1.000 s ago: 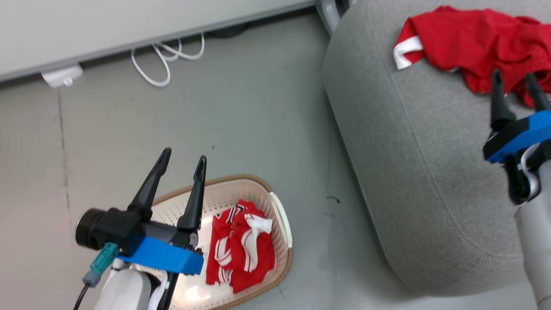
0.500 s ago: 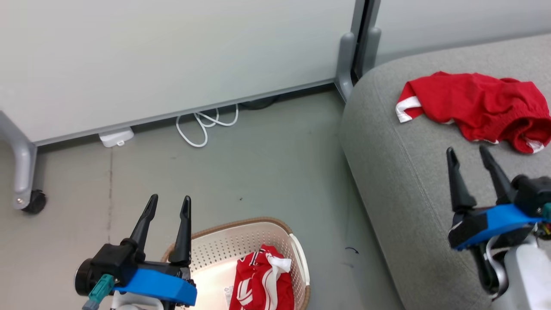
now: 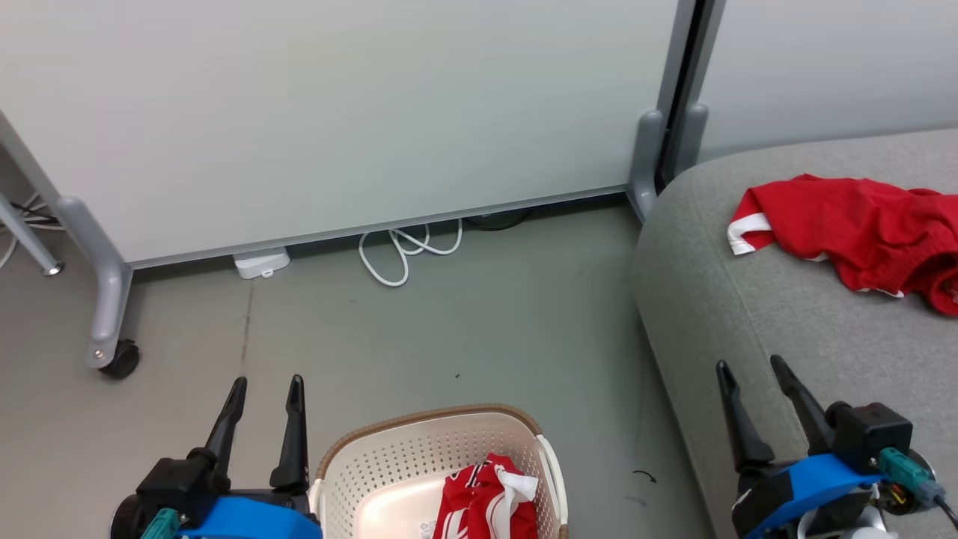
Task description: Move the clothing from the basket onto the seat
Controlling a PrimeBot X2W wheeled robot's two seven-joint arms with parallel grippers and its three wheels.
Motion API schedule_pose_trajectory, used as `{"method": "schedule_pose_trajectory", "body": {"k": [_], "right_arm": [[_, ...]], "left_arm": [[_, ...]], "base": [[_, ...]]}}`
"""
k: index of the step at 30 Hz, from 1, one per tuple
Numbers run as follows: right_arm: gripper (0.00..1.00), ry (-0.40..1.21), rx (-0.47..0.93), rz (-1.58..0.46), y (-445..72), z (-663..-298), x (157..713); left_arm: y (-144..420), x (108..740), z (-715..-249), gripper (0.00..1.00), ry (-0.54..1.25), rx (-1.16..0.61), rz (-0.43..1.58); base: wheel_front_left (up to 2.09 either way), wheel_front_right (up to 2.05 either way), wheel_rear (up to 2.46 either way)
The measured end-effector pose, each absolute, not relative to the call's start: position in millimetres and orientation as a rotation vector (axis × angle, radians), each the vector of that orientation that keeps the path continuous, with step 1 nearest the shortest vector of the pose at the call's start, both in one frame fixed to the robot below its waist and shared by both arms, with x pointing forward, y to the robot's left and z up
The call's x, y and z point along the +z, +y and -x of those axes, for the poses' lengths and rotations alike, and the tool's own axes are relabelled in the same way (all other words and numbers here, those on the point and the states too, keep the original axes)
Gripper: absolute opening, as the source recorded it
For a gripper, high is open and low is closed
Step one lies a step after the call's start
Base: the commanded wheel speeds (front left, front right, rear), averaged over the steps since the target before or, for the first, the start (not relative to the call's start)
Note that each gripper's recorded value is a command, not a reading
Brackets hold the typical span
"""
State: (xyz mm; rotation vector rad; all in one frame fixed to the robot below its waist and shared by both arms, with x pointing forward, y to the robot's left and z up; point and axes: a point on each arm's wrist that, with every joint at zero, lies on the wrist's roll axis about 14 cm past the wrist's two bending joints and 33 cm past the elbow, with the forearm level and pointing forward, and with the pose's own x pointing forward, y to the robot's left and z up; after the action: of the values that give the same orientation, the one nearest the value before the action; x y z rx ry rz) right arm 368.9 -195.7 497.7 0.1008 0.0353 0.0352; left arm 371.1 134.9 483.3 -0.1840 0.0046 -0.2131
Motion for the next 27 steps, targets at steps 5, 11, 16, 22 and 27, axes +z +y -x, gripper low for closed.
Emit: {"method": "schedule_pose_trajectory", "body": {"k": [5,11,16,22,27], "right_arm": [[1.00,0.049,0.086,-0.108,-174.9,-368.7,494.8],[1.00,0.044,0.125,-0.112,-160.7,-371.6,497.1],[1.00,0.041,0.140,-0.105,-154.9,-373.7,498.2],[1.00,0.045,0.150,-0.107,-151.0,-374.6,497.0],[1.00,0.052,0.154,-0.120,-148.9,-374.2,495.0]], "left_arm": [[155.2,481.2,-363.3,1.00,0.006,-0.153,0.173],[171.0,477.8,-355.5,1.00,0.012,-0.106,0.166],[178.9,475.9,-351.0,1.00,0.016,-0.081,0.163],[183.8,474.2,-347.9,1.00,0.020,-0.067,0.158],[184.6,474.0,-347.9,1.00,0.020,-0.065,0.157]], "base": [[0.00,0.00,0.00],[0.00,0.00,0.00],[0.00,0.00,0.00],[0.00,0.00,0.00],[0.00,0.00,0.00]]}}
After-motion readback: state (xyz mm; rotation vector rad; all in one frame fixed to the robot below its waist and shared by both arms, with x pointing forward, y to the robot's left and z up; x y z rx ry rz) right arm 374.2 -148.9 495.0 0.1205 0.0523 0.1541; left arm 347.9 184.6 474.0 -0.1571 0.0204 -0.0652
